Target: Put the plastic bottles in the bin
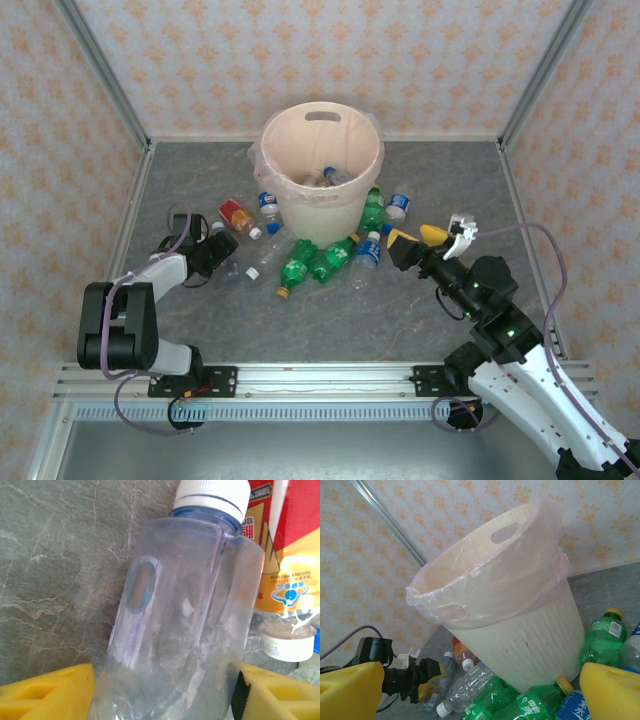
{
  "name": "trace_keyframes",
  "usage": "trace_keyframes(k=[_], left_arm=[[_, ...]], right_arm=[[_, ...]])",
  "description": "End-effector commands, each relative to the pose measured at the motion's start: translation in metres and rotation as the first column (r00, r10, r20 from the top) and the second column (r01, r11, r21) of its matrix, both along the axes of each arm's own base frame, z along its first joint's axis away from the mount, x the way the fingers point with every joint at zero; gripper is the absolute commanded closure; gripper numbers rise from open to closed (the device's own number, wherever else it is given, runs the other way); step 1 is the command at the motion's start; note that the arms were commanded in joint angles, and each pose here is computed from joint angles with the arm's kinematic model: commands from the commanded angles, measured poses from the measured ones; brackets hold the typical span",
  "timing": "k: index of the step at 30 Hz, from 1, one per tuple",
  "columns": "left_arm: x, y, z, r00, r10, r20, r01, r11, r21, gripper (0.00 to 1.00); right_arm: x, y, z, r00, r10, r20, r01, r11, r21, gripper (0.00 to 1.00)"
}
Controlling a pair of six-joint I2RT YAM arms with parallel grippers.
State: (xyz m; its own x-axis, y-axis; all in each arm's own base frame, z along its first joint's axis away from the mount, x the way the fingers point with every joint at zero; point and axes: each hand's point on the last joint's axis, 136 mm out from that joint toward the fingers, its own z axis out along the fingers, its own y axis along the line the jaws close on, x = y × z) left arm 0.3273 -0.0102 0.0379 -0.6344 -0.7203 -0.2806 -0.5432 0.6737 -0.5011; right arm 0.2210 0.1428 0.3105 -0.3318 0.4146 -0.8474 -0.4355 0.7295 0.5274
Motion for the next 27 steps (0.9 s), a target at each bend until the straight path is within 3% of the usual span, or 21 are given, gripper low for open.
trace_keyframes(k=[1,7,13,17,22,27], left_arm=[[0.001,0.003,-0.002,1.000,-0.008,-0.018,0.009,0.999,0.033,0.33],[0.000,0.002,-0.006,0.999,-0.019,-0.030,0.020,0.999,0.027,0.28],[0.000,0.001,0.002,1.000,-0.013,-0.013,0.014,1.000,0.023,0.46],[-0.001,0.000,0.018,1.000,-0.012,0.016,0.012,1.000,0.020,0.47],[0.001,-0.001,0.058,0.995,-0.011,0.103,0.010,1.000,0.019,0.47],[0.009,-0.001,0.137,0.959,0.008,0.284,-0.013,1.000,0.016,0.47]], right_arm=[[0.000,-0.002,0.002,1.000,-0.010,0.015,0.010,1.000,-0.006,0.00],[0.000,-0.001,0.002,1.000,-0.009,0.012,0.009,1.000,-0.002,0.00],[-0.001,-0.002,0.005,1.000,-0.011,0.013,0.011,1.000,-0.003,0.00],[-0.001,-0.003,0.005,1.000,-0.012,0.010,0.012,1.000,-0.003,0.00],[-0.001,-0.003,0.007,1.000,-0.011,0.008,0.011,1.000,0.001,0.00],[-0.001,-0.003,0.009,1.000,-0.012,0.004,0.012,1.000,0.011,0.00]])
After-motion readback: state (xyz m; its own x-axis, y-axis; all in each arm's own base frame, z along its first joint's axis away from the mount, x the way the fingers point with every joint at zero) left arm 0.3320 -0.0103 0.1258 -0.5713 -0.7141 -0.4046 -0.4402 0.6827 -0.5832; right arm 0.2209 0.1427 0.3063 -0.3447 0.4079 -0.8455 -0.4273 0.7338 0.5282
